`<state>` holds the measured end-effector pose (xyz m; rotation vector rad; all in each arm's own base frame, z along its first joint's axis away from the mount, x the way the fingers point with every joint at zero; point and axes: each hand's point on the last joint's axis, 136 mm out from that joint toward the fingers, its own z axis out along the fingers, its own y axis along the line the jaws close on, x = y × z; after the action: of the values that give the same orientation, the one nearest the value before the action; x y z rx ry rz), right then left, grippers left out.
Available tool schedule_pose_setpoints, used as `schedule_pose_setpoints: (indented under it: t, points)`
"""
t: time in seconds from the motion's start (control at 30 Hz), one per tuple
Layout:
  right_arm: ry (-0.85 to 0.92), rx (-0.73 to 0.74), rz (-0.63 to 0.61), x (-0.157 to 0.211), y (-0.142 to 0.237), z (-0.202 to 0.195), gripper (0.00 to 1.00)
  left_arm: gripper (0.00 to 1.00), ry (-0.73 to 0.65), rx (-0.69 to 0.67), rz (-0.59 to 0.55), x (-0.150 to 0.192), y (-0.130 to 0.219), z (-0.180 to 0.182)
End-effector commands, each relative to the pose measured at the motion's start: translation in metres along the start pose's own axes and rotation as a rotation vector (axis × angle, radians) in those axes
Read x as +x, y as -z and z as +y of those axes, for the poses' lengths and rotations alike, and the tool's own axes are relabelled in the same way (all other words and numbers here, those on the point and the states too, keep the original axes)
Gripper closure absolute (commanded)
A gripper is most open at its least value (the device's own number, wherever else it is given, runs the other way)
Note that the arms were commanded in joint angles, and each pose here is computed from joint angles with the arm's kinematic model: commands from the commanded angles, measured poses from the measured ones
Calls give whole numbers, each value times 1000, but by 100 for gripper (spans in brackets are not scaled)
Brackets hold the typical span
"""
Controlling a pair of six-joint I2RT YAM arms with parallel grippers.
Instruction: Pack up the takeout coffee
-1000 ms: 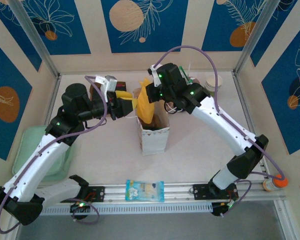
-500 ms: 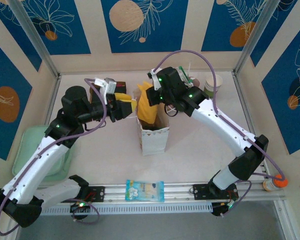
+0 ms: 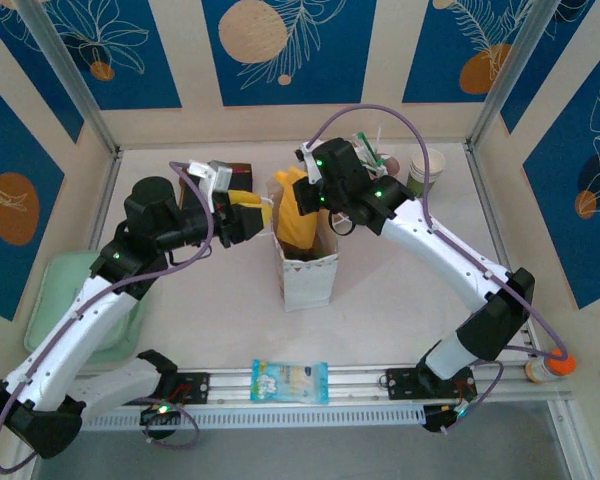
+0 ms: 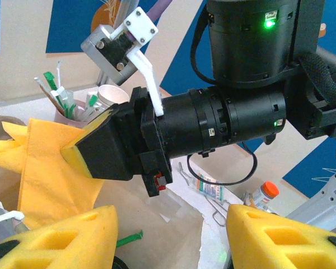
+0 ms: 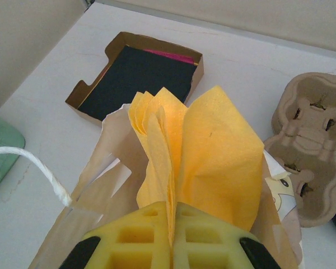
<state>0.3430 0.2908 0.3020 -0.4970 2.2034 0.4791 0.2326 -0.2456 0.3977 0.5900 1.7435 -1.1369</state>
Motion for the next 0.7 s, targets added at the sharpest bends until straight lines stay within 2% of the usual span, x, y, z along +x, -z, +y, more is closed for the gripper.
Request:
schedule_pose_setpoints:
  t: [0.0,0.67]
  points:
    - [-13,-25,-5,0,-4,1,99,46,-9,-7,-27,-4,7,-1]
    - [-40,-18,31,20,-13,-4,99,46,8,-12,-20,3,8,1]
